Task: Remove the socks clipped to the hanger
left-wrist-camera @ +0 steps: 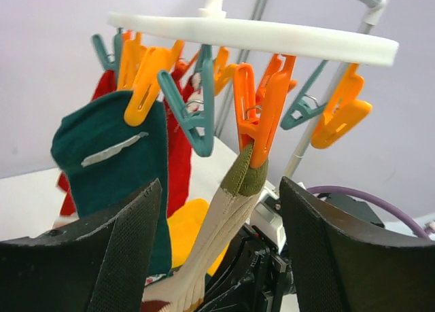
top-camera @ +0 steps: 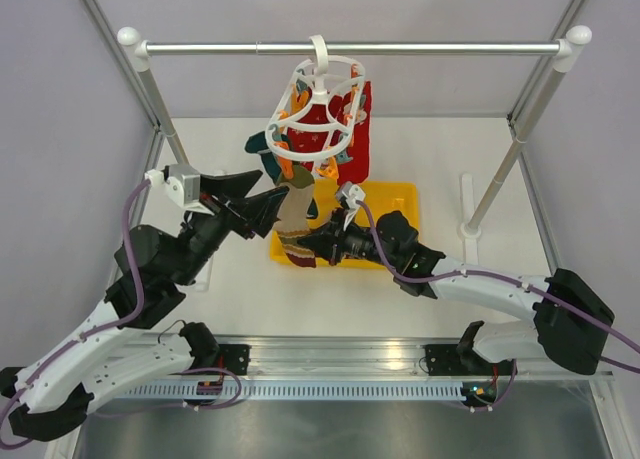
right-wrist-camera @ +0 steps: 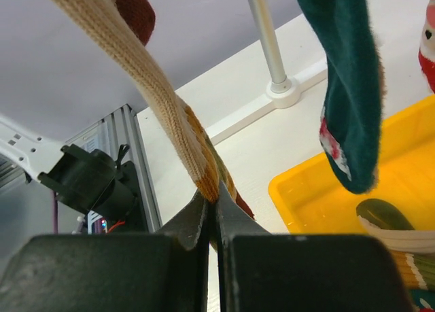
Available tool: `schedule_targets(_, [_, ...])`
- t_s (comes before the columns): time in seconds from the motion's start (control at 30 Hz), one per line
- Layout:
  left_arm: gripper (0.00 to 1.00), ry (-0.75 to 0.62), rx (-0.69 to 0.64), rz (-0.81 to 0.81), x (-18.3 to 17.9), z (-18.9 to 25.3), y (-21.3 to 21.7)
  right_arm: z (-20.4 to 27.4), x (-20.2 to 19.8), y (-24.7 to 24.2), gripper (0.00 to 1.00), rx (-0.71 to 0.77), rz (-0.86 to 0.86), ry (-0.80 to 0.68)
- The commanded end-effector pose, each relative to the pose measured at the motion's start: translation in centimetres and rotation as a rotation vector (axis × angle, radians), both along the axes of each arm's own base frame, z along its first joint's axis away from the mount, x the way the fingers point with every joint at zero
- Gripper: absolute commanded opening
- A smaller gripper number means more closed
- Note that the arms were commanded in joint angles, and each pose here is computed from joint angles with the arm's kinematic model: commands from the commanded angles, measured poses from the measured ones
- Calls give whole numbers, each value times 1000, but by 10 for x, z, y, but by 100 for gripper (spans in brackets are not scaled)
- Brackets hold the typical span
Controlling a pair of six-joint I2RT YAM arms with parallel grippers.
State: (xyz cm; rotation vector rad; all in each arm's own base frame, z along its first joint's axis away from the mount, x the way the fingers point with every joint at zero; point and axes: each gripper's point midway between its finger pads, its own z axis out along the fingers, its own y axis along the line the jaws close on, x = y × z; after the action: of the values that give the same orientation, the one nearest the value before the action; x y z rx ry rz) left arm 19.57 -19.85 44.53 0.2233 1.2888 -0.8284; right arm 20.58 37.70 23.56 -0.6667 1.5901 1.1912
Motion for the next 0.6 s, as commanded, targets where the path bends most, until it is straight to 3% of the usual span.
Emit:
schedule_targets(0.0, [74,-113,11,-103,-12,23,-14,11,-16,-6,1,17,85,-21])
schedule_targets(0.2, [75,-161,24,-249,-25,30,-34,13,-26,-12,1,23,153,-9])
schedule_targets(0.57, [76,-191,54,-339,-22,39,-45,7,-30,-22,1,9,165,1])
